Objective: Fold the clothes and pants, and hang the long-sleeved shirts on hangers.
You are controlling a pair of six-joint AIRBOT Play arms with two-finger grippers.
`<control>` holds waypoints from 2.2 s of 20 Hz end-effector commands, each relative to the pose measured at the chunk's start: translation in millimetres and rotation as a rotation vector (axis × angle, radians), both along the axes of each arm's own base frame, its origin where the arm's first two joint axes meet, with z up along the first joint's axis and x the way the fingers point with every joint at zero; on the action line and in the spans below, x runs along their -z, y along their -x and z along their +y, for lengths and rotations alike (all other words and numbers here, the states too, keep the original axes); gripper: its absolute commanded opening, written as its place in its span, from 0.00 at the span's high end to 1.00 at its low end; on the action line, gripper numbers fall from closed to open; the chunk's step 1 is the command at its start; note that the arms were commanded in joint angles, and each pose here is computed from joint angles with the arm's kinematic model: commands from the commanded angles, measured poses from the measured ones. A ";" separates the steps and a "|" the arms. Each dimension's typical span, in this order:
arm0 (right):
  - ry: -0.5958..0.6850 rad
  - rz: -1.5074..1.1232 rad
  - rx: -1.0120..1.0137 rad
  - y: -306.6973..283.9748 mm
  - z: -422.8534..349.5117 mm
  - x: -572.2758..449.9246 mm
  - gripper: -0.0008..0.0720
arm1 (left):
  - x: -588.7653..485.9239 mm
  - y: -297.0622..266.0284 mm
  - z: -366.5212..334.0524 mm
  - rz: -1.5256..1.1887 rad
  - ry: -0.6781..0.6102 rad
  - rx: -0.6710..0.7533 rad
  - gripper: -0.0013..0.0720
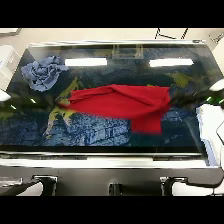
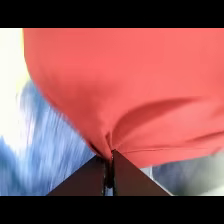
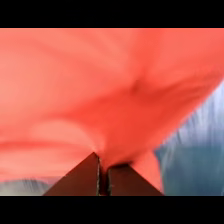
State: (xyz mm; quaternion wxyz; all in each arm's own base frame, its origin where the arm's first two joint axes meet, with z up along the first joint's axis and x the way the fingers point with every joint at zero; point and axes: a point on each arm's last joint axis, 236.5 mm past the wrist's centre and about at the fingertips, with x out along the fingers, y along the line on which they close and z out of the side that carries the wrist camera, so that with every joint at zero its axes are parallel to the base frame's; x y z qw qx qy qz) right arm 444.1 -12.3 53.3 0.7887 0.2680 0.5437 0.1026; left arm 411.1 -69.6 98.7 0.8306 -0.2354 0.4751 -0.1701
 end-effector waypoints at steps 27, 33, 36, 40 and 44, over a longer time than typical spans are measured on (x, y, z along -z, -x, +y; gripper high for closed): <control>0.288 0.156 -0.122 35.1 30.5 -10.9 0.94 | -4.9 -17.4 12.9 -0.031 -0.110 -0.055 0.96; 0.202 0.005 0.076 -77.1 40.2 83.5 0.94 | 122.6 -82.3 33.8 0.109 -0.102 -0.161 0.96; 0.253 -0.254 0.194 -133.4 16.6 53.6 0.94 | 106.2 -128.5 48.2 -0.023 -0.118 -0.230 0.96; 0.249 -0.294 0.245 -149.5 10.3 62.3 0.94 | 95.5 -157.7 42.9 -0.120 -0.125 -0.261 0.96; 0.210 -0.145 0.196 -121.8 21.8 80.7 0.94 | 106.9 -151.4 31.0 -0.079 -0.121 -0.225 0.96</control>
